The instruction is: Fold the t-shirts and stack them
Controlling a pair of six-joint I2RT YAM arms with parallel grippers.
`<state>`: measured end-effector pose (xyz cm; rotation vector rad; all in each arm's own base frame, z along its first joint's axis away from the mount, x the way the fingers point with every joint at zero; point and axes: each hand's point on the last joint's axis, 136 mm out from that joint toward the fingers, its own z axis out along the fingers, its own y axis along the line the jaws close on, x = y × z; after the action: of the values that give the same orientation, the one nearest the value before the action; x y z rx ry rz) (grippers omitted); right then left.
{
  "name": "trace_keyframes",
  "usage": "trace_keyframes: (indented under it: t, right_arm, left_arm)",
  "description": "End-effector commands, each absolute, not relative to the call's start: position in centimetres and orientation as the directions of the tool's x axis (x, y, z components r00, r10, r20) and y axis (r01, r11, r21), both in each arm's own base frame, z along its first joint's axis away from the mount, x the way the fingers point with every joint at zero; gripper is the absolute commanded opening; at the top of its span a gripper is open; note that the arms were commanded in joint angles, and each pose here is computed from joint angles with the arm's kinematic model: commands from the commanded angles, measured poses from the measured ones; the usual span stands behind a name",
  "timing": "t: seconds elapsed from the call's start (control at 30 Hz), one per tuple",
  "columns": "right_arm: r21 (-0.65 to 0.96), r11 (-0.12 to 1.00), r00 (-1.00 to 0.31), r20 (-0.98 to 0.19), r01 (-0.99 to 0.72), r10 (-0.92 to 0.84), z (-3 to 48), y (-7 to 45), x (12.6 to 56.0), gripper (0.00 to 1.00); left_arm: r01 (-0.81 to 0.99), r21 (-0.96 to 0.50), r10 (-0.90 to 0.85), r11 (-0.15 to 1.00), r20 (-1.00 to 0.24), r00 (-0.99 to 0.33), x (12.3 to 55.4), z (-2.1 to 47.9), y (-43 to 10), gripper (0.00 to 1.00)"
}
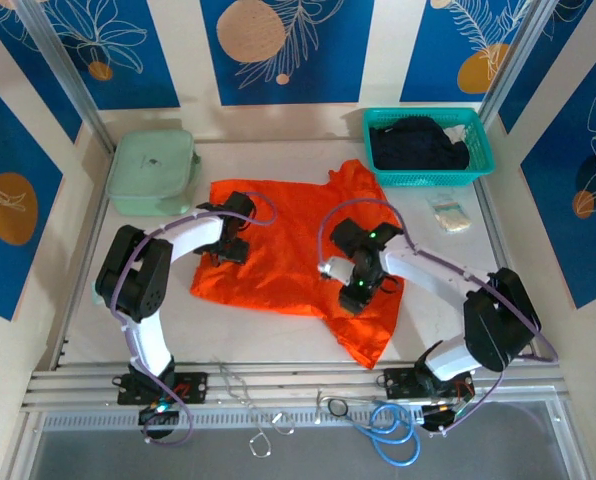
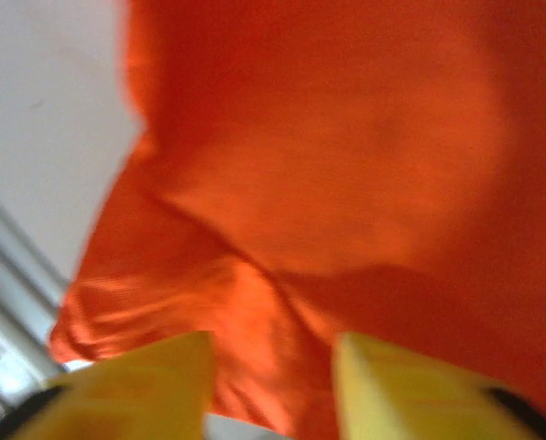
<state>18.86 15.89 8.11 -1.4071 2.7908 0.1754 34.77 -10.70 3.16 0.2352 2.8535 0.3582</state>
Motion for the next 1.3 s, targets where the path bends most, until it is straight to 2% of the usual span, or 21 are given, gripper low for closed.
trace_keyframes:
  t: [0.0, 0.13, 0.27, 0.5, 0.57, 0.73, 0.87, 1.13, 1.2, 1.27]
  right_arm:
    - [-0.006, 0.783, -0.779, -0.094, -0.622, -0.62, 8.3, 13.8, 24.0, 0.0]
    - [0.032, 0.898, -0.897, 0.043, -0.44, -0.441, 5.5, 11.2, 25.8, 0.0]
    - [-0.047, 0.923, -0.911, 0.188, -0.383, -0.368, 1.9, 8.2, 25.6, 0.0]
    - [-0.202, 0.936, -0.927, 0.303, -0.29, -0.222, -0.8, 2.7, 27.0, 0.0]
    - [-0.248, 0.932, -0.937, 0.294, -0.264, -0.187, -1.2, 1.5, 28.2, 0.0]
    - [-0.271, 0.935, -0.966, 0.183, -0.227, -0.181, -1.4, 1.3, 32.5, 0.0]
    - [-0.283, 0.929, -0.97, 0.126, -0.237, -0.209, -0.5, 1.5, 34.6, 0.0]
    - [-0.27, 0.926, -0.962, 0.016, -0.265, -0.271, 4.5, 3.1, 35.0, 0.0]
    - [-0.269, 0.922, -0.955, -0.021, -0.279, -0.295, 6.6, 4.1, 34.5, 0.0]
    - [-0.26, 0.917, -0.943, -0.057, -0.303, -0.328, 8.7, 5.6, 33.6, 0.06]
  left_arm:
    - [0.092, 0.316, 0.163, 0.944, -0.205, -0.965, 34.4, 3.2, -9.1, 0.86]
    - [0.074, 0.304, 0.144, 0.95, -0.213, -0.966, 34.5, 3.2, -9.1, 0.86]
    - [0.081, 0.287, 0.144, 0.954, -0.206, -0.968, 34.4, 2.9, -9.4, 0.87]
    - [0.08, 0.215, 0.122, 0.973, -0.187, -0.975, 33.8, 2.3, -10.5, 0.91]
    - [0.076, 0.192, 0.111, 0.979, -0.183, -0.977, 33.7, 2.1, -10.9, 0.92]
    - [0.072, 0.176, 0.102, 0.982, -0.17, -0.98, 33.7, 1.5, -11.3, 0.92]
    - [0.064, 0.17, 0.1, 0.983, -0.209, -0.973, 34.7, 1.9, -11.5, 0.92]
    - [0.05, 0.151, 0.106, 0.987, -0.392, -0.914, 37.9, 8.9, -12.2, 0.93]
    - [0.043, 0.148, 0.102, 0.988, -0.419, -0.902, 37.5, 11.0, -11.8, 0.94]
    - [0.034, 0.142, 0.092, 0.989, -0.418, -0.904, 36.1, 12.6, -11.2, 0.94]
